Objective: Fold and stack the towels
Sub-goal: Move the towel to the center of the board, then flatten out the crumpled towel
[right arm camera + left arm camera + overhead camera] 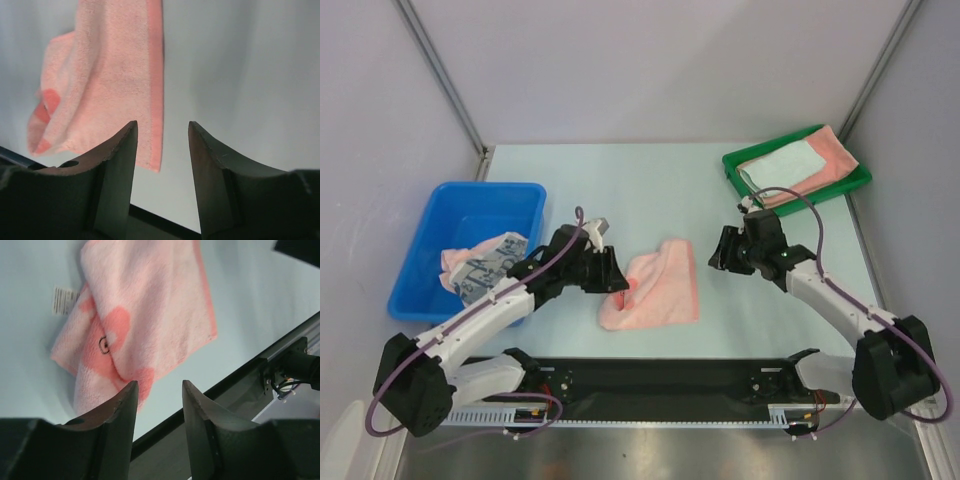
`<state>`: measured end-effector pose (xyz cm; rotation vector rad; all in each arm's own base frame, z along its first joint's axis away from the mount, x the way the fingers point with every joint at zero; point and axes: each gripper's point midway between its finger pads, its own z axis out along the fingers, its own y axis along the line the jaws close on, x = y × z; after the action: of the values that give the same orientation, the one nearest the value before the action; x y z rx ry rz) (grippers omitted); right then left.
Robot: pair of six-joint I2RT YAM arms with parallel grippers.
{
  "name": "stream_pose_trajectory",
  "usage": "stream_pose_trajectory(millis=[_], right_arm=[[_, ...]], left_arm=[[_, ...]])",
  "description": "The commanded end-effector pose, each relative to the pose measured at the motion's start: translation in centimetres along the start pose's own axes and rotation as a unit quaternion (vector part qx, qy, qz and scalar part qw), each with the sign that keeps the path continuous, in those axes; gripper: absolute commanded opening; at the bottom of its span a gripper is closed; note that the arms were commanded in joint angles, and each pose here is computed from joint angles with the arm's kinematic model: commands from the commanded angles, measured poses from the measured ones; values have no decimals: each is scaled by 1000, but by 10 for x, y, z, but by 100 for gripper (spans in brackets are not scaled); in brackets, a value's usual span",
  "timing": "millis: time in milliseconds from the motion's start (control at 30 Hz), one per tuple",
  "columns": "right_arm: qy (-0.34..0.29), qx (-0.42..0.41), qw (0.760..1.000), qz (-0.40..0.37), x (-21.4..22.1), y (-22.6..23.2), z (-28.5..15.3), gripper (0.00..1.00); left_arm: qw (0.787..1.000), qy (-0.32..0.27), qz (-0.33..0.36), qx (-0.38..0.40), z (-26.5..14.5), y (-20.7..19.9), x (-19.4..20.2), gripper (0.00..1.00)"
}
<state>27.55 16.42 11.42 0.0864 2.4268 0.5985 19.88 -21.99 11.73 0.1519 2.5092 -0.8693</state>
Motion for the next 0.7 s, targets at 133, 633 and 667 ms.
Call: stream_pose_trajectory(millis=[133,633,667], right_arm=[[-49,-4,999,3,-55,1,24,49],[-159,-28,978,132,-150,-72,-52,47],[-164,-29,977,131,-151,-74,-55,47]], left_arm=[[983,-63,169,20,-9,-74,-51,41],[917,35,393,-63,126,-153,57,39],[916,40,394,-70,130,-151,60,39]])
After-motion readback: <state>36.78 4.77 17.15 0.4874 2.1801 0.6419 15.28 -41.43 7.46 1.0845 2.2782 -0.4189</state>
